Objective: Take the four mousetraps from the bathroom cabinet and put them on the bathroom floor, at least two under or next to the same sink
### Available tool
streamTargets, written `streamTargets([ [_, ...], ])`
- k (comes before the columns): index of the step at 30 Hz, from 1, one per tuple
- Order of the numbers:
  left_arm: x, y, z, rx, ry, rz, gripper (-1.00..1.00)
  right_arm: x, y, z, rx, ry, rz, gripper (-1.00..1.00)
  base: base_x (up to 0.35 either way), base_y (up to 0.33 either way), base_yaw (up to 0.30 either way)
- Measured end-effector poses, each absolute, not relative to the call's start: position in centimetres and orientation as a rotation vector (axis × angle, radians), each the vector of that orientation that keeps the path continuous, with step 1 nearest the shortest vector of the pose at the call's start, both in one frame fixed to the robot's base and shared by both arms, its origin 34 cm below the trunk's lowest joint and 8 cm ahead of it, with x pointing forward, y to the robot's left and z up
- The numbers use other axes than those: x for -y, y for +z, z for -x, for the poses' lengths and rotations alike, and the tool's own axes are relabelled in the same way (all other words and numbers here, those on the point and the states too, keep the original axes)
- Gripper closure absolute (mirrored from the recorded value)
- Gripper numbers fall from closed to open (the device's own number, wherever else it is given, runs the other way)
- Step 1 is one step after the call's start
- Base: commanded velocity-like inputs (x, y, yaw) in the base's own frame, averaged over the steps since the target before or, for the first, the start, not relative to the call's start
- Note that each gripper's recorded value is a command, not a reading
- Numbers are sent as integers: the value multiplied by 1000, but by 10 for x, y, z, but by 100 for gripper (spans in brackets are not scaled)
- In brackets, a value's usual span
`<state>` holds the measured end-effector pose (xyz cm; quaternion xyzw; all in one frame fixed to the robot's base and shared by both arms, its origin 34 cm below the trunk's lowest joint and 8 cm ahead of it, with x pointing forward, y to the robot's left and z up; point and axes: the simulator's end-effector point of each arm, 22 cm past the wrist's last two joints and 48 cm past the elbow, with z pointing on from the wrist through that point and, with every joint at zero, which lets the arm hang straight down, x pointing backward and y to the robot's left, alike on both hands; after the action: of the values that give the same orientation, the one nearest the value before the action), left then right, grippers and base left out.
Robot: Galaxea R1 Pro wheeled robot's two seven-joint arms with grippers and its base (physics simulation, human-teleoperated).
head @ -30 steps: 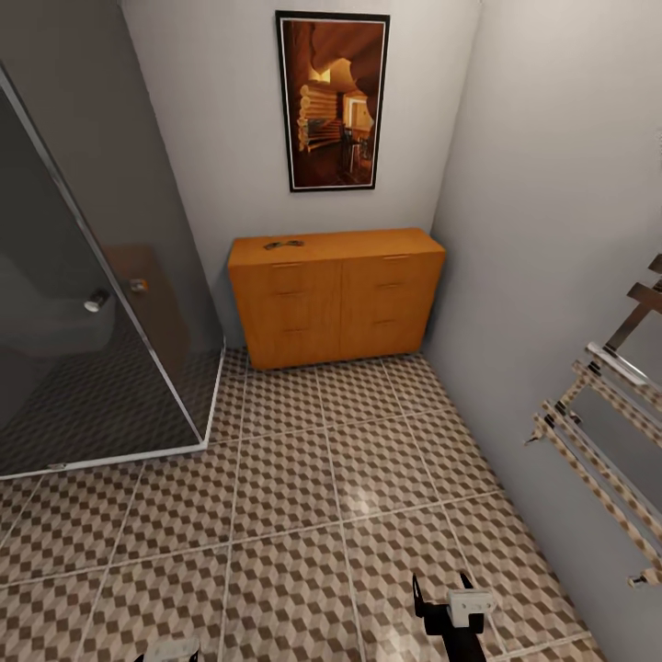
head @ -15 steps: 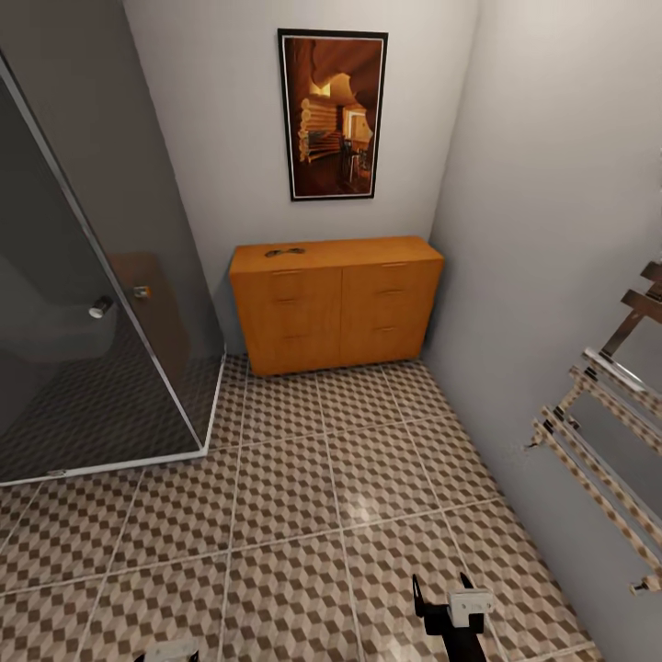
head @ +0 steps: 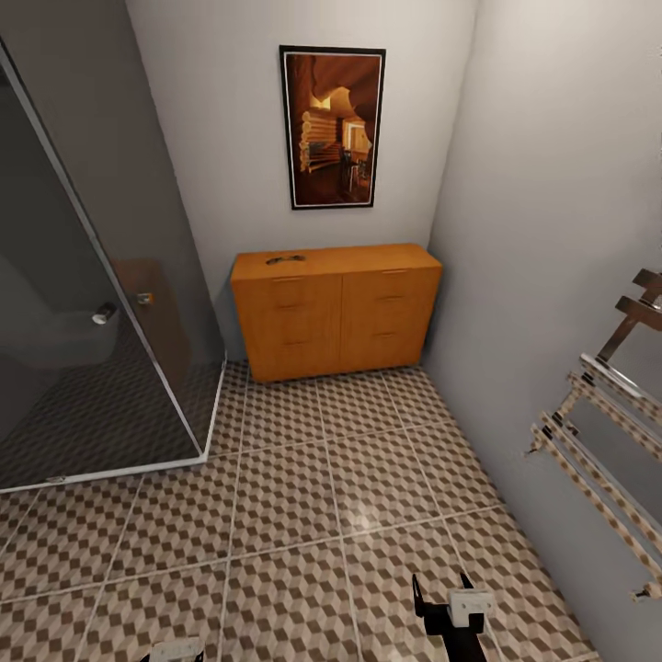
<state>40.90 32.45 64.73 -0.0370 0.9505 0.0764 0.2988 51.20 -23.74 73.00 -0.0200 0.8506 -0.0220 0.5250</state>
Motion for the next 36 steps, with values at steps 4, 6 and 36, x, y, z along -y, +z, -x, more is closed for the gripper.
streamTargets([
  [4, -324, 649, -411, -2518, 202, 99, -100, 238, 733, -514, -2028, -54, 48, -100, 0, 0, 0],
  [6, -324, 650, -412, -2515, 202, 99, -100, 238, 734, -515, -2025, -54, 48, -100, 0, 0, 0],
  [36, -324, 652, -414, -2510, 201, 99, -100, 239, 736, -516, -2021, -56, 50, -100, 0, 0, 0],
])
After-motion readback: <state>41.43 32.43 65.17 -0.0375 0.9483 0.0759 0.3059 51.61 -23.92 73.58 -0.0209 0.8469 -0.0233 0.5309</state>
